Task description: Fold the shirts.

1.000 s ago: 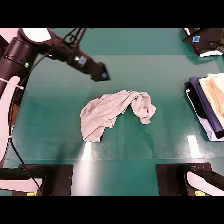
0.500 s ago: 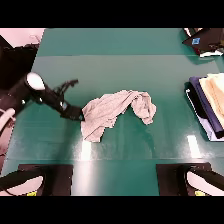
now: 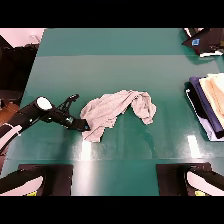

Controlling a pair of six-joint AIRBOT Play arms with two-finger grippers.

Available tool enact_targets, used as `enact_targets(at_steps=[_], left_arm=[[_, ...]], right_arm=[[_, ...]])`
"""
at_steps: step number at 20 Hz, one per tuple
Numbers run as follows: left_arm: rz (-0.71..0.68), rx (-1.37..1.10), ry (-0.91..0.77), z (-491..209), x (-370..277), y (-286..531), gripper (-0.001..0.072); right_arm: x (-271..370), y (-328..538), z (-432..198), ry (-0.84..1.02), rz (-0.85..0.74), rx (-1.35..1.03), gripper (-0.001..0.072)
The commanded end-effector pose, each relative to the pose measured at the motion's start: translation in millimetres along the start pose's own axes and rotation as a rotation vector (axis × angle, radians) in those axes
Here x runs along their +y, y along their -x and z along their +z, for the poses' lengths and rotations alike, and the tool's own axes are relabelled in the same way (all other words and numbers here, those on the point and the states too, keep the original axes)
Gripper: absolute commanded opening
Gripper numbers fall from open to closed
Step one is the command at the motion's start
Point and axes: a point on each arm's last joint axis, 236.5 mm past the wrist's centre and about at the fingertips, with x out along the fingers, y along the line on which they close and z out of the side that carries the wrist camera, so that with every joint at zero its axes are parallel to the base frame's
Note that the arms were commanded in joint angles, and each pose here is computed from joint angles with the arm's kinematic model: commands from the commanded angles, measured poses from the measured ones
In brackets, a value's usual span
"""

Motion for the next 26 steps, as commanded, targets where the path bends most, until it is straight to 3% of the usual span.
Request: enact_targets(at_steps=[1, 2, 3, 6, 9, 10, 12, 13, 20, 23, 24, 25, 26], left_arm=[[0.003, -0.022, -0.008, 3, -9, -9, 0.0459], [-0.002, -0.015, -0.015, 3, -11, -7, 0.0101], [-0.003, -0.007, -0.035, 4, -14, -3, 0.0023], [0.034, 0.023, -0.124, 17, -23, 26, 0.0024], [0.071, -0.004, -0.234, 43, -43, 68, 0.0024], [0.07, -0.031, -0.264, 53, -53, 81, 0.0024], [0.059, -0.097, -0.3, 72, -71, 99, 0.0025], [0.055, -0.121, -0.311, 78, -77, 105, 0.0024], [0.061, -0.148, -0.318, 85, -79, 109, 0.0024], [0.06, -0.141, -0.318, 83, -79, 108, 0.0024], [0.059, -0.137, -0.312, 82, -79, 108, 0.0024], [0.064, -0.138, -0.301, 83, -78, 109, 0.0024], [0.08, -0.142, -0.306, 84, -76, 112, 0.0024]], right_arm=[[1, 0, -9, 0.0, 0.006, 0.04, 0.0014], [1, 0, -15, -0.002, 0.006, 0.063, 0.0014], [0, 0, -21, -0.002, 0.001, 0.088, 0.0014], [-14, -11, -53, -0.056, -0.016, 0.167, 0.0014], [-70, -37, -120, -0.159, -0.153, 0.3, 0.0016], [-88, -49, -149, -0.21, -0.189, 0.342, 0.0057], [-109, -78, -203, -0.313, -0.194, 0.414, 0.0559], [-117, -92, -225, -0.359, -0.193, 0.433, 0.0567], [-141, -176, -306, -0.46, -0.205, 0.563, 0.0548], [-145, -188, -304, -0.448, -0.207, 0.589, 0.0213], [-146, -189, -300, -0.434, -0.204, 0.583, 0.0071], [-147, -187, -293, -0.413, -0.2, 0.568, 0.0014], [-147, -183, -282, -0.4, -0.199, 0.54, 0.0013]])
